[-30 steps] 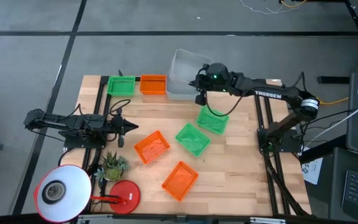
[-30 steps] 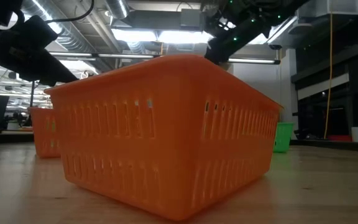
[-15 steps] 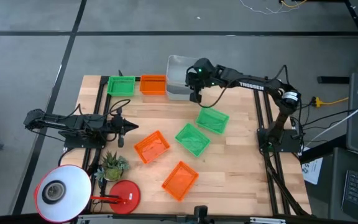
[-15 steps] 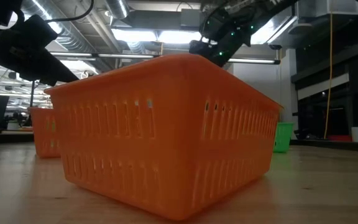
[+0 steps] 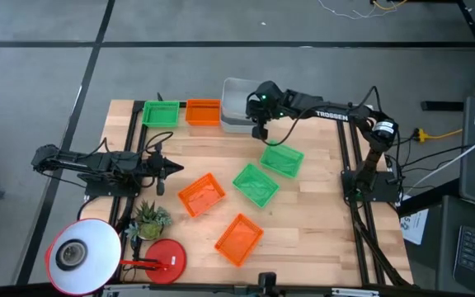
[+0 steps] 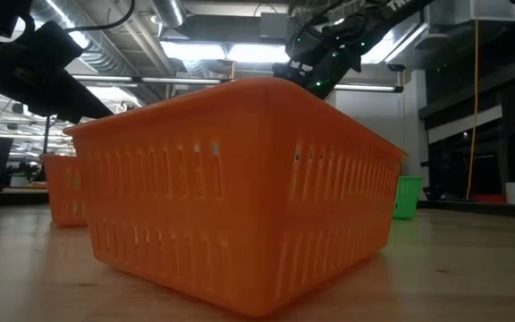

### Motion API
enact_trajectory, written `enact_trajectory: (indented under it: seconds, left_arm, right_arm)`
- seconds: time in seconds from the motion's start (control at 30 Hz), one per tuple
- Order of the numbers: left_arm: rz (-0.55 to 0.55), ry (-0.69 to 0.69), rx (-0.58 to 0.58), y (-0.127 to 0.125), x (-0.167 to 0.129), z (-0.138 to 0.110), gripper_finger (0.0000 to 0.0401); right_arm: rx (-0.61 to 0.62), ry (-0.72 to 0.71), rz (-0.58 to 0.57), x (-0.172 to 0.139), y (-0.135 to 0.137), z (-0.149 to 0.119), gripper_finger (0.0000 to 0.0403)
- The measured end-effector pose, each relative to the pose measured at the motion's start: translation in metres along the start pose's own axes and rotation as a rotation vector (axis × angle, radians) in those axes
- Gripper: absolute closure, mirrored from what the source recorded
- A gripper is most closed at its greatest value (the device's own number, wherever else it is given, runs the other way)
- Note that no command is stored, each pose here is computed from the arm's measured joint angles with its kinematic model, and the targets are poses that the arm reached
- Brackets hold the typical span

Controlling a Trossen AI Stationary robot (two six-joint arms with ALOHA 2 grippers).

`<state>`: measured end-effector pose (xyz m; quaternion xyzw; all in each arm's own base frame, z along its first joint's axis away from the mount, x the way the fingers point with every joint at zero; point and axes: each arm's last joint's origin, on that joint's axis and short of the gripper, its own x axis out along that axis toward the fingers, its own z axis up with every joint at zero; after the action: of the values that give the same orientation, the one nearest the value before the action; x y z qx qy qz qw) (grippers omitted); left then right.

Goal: Stack baskets by color
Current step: Stack the bottom gray bin on the top gray bins, then stack the middle orange bin on the top orange bin

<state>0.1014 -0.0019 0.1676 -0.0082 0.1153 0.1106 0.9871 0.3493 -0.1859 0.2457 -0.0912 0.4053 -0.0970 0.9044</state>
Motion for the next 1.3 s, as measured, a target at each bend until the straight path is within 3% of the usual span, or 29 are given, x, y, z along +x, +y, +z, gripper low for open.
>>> enact_trajectory:
  seconds: [0.4, 0.9, 1.1, 1.3]
  left_arm:
    - [0.0, 0.001, 0.0, 0.0, 0.0, 0.0, 0.0401]
    - [0.0, 0.004, 0.0, 0.0, 0.0, 0.0, 0.0401]
    - [0.001, 0.004, 0.001, 0.0, 0.0, 0.0, 0.0401]
    - [0.001, 0.001, 0.0, 0.0, 0.0, 0.0, 0.0401]
  right_arm:
    - [0.004, 0.09, -0.015, 0.028, 0.002, -0.014, 0.0348]
    - [0.009, 0.097, 0.008, 0.006, 0.006, 0.014, 0.0329]
    - [0.156, 0.307, 0.191, -0.028, 0.028, 0.029, 0.0329]
    - [0.216, 0.65, 0.305, -0.056, 0.053, 0.007, 0.0342]
